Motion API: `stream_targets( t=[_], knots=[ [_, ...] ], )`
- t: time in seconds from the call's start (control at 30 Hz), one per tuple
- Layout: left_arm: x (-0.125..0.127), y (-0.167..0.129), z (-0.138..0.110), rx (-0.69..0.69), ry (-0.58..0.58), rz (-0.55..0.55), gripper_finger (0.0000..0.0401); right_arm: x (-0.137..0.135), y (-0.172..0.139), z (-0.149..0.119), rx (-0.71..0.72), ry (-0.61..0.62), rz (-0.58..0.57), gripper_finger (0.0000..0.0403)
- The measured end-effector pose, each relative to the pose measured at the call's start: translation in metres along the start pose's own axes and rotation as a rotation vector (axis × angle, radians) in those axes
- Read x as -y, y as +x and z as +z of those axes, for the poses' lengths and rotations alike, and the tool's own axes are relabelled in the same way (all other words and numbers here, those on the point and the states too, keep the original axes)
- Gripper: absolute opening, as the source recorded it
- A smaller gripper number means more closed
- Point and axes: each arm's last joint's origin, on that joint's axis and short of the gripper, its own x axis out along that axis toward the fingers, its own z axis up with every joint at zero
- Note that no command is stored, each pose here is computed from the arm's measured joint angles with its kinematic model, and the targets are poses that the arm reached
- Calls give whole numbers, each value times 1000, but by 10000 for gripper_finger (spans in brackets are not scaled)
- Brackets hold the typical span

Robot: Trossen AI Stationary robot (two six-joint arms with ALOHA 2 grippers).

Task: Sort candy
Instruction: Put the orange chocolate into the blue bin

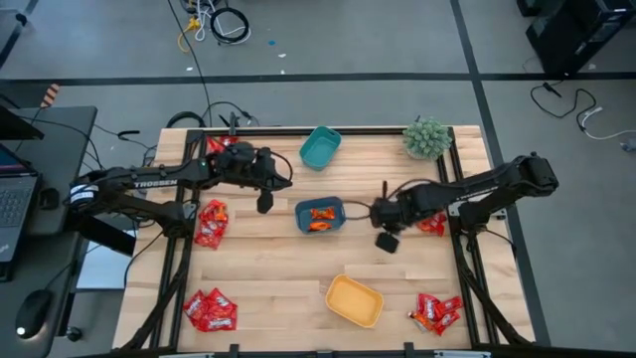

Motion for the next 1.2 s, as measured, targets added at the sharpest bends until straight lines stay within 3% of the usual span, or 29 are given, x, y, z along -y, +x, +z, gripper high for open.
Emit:
stream_targets(
  t=[0.27, 0.4, 0.53, 0.87, 1.0, 1.2],
  knots=[
    [5, -12, 15, -21, 60, -11, 1, -10, -27, 60, 541, -154, 120, 2],
    [7, -22, 19, 9, 86, -10, 0, -5, -30, 79, 676, -201, 116, 0],
    [9, -27, 17, -7, 80, -11, 0, 0, -8, 94, 660, -246, 137, 0],
    [14, -28, 9, -91, 38, -29, 0, -6, 43, 122, 429, -348, 125, 10],
    [17, -28, 5, -135, -9, -37, 0, -8, 56, 126, 352, -366, 107, 43],
    [17, -29, -1, -201, -99, -30, 4, -9, 54, 127, 324, -391, 97, 135]
  ],
)
